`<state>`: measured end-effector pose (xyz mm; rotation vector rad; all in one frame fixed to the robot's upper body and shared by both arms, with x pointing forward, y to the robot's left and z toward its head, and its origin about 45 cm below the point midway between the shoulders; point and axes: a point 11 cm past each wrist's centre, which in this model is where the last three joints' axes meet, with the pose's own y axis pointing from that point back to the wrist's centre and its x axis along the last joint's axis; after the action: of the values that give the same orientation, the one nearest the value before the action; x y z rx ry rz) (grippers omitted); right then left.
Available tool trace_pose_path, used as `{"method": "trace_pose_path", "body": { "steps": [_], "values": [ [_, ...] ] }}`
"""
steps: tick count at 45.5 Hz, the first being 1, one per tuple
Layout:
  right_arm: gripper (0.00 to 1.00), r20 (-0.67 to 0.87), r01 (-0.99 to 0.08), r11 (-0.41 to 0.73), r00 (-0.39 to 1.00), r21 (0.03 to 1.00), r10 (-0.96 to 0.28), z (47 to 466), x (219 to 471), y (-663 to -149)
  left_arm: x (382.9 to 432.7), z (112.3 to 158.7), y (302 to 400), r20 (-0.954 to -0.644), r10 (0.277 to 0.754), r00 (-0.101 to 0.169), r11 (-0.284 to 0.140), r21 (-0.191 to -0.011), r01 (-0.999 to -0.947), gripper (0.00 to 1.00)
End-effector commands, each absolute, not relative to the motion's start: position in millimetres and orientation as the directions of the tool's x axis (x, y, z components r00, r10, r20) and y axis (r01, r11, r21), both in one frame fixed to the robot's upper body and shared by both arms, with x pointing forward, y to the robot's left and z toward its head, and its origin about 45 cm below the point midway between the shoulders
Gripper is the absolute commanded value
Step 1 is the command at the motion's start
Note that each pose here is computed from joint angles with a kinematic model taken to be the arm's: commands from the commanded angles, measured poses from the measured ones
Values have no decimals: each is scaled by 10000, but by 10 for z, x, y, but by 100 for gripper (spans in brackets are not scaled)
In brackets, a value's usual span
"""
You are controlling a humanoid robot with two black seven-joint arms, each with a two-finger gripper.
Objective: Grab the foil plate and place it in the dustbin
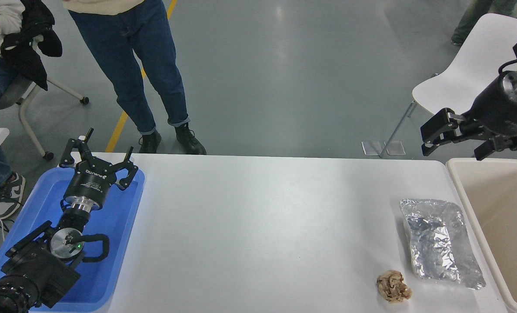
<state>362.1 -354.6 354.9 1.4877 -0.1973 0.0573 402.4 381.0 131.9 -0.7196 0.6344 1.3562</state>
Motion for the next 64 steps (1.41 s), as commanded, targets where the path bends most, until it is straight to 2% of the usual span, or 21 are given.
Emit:
{"method": "trace_pose_path", "body": {
  "steps": [1, 11, 18, 25, 34, 45, 64],
  "values": [
    [100, 1481, -1337, 1539, 9852, 9790, -865, 3001, 3478, -3897, 4025, 1321, 3811, -7660, 6326, 1145, 676, -927, -9934, 100],
    [100, 2504, -2203, 1715, 9513, 9602, -1800, 2372, 3228, -4406, 4019, 1315, 3814, -7669, 6318, 1128, 662, -916, -9936, 100],
    [99, 2619, -2360, 1846, 9561, 9541, -1312, 2033, 3153, -4494, 4019, 1316, 3815, -7669, 6318, 1128, 650, -926, -9936, 100],
    [99, 2863, -2710, 1916, 9565, 9433, -564, 1893, 3140, -4564, 4019, 1316, 3814, -7662, 6326, 1131, 660, -922, -9935, 100],
    [98, 2693, -2640, 2023, 9630, 9431, 12, 1549, 3094, -4670, 4019, 1316, 3814, -7662, 6326, 1131, 660, -922, -9935, 100],
    [98, 2568, -2500, 1812, 9664, 9511, -148, 1185, 2983, -4676, 4019, 1317, 3816, -7669, 6318, 1128, 638, -935, -9936, 100],
    [97, 3118, -2961, 2140, 9492, 9309, -429, 999, 3051, -4824, 4019, 1316, 3815, -7669, 6318, 1128, 650, -926, -9936, 100]
  ]
}}
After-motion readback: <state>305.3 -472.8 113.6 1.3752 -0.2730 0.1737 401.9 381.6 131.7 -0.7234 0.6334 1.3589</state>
